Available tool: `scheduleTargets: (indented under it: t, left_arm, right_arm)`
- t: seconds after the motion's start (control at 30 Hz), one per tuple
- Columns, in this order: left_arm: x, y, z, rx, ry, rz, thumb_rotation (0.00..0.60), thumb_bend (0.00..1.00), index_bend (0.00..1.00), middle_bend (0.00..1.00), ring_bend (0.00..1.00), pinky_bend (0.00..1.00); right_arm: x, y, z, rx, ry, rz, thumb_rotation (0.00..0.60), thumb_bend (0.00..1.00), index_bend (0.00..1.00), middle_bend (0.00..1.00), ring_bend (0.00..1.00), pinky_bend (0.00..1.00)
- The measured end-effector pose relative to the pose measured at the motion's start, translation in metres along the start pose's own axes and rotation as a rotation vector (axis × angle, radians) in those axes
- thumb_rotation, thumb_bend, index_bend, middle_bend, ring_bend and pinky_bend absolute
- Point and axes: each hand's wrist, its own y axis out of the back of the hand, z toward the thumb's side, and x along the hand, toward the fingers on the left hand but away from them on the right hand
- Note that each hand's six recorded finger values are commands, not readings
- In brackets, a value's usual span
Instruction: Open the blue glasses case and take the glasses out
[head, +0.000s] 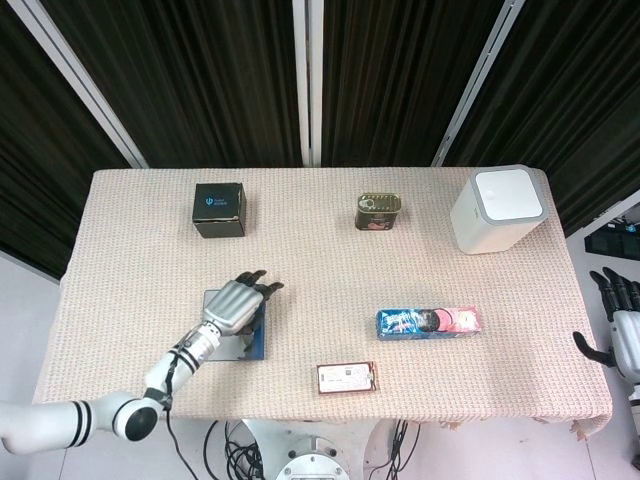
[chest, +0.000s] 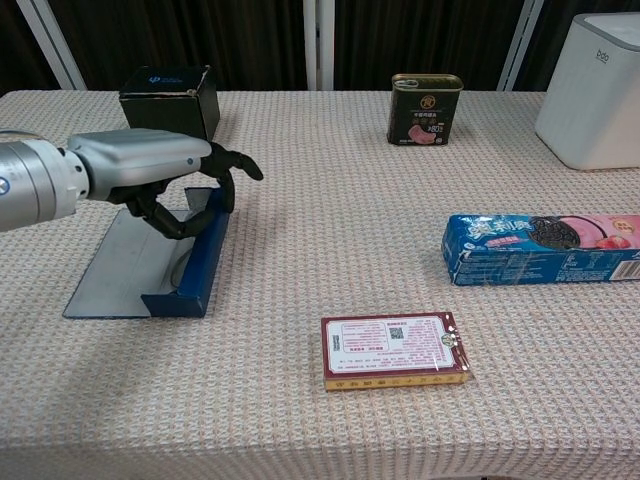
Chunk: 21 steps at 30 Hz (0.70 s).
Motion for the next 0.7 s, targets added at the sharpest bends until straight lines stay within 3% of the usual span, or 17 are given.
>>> scheduleTargets:
  t: [0.27, 0.7]
  left_arm:
    - [-0.004, 0.008, -0.032, -0.013, 0.113, -0.013, 0.600, 0.55, 0.12, 0.36, 0.03, 0.14]
    - [-0.036, 0.014, -0.075, -0.043, 0.256, -0.101, 0.600, 0.55, 0.12, 0.37, 0.03, 0.14]
  right_arm:
    - [0.000, -0.001, 0.006, 0.008, 0.008, 0.003, 0.600, 0.24, 0.00, 0.00, 0.00, 0.00]
    - [0.002, -0.001, 0.016, 0.021, 0.022, 0.001, 0.600, 0.24, 0.00, 0.00, 0.00, 0.00]
